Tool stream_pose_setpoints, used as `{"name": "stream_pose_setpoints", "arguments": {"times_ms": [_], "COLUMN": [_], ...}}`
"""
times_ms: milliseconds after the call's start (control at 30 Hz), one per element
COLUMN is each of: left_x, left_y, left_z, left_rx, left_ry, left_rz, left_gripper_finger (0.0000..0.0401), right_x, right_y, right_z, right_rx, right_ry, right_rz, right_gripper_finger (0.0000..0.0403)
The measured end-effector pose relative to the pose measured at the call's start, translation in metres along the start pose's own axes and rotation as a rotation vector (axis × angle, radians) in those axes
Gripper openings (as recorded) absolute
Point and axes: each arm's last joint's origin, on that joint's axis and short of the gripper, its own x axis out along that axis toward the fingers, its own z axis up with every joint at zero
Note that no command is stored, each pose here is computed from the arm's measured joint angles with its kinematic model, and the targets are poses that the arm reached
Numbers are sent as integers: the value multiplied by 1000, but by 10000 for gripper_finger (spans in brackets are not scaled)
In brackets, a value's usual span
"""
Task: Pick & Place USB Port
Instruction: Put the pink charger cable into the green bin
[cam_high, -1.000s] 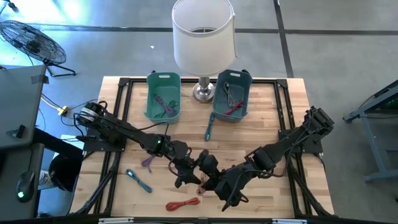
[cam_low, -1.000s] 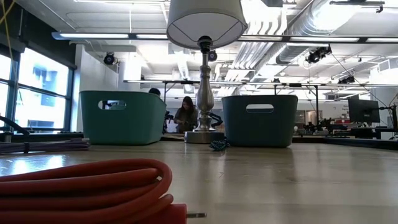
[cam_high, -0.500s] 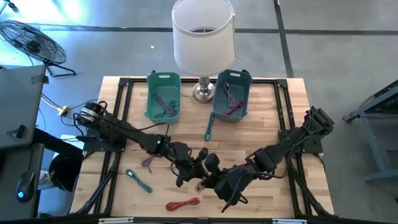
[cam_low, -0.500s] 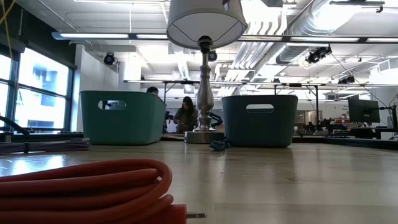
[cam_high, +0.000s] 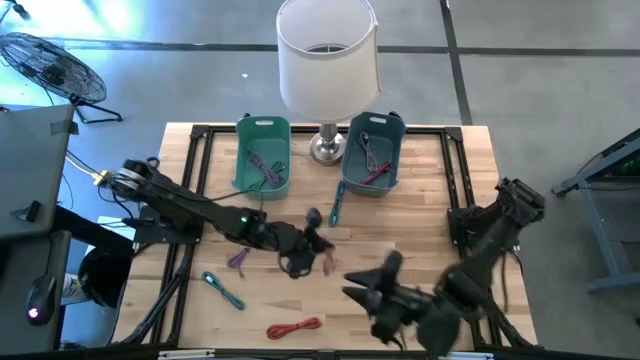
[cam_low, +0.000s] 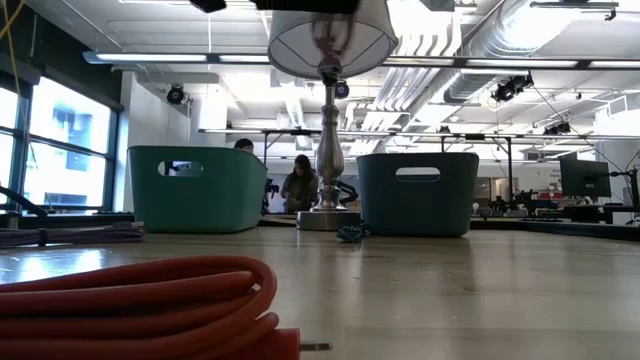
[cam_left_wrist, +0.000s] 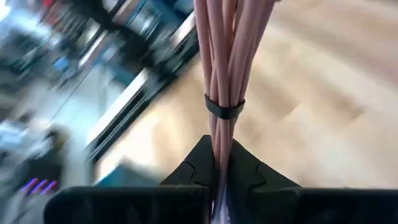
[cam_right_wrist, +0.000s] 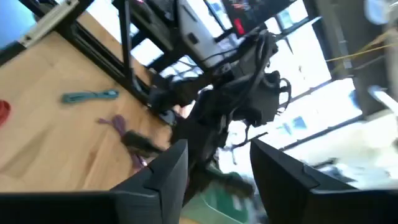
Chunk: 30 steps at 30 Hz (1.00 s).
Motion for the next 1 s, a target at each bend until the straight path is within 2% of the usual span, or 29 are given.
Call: {"name": "stream_pose_setpoints", "arguments": {"times_ms": [100,233,333,433,567,633,767,900,1000], "left_x": [-22,-54,-74,-83,-83,-83,-82,-90,-96], "left_y": [12,27,37,48,66,77,99,114,121], "left_z": [-4,-18,-32,-48,-75,-90,-122,-146,-161], "left_rx": [30,124,195,216,183,94,-207,-452,-681], "left_ry": [140,411,605,719,862,901,931,978,967], "left_rz": [105,279,371,376,368,364,367,445,467], "left_gripper_finger": [8,8,8,8,8,8,8,8,8], "right_x": [-23,-46,-58,-66,-71,-72,-72,-73,-73], "right_y": [7,14,19,22,25,26,27,27,28], "right_z": [5,4,0,-5,-12,-14,-17,-21,-23], "right_rx": [-16,-30,-25,-19,5,19,40,52,56], "right_ry": [10,35,58,67,61,59,59,60,61], "right_rz": [-59,-123,-181,-217,-220,-219,-216,-207,-195], "right_gripper_finger": [168,165,165,165,165,165,165,165,165]}}
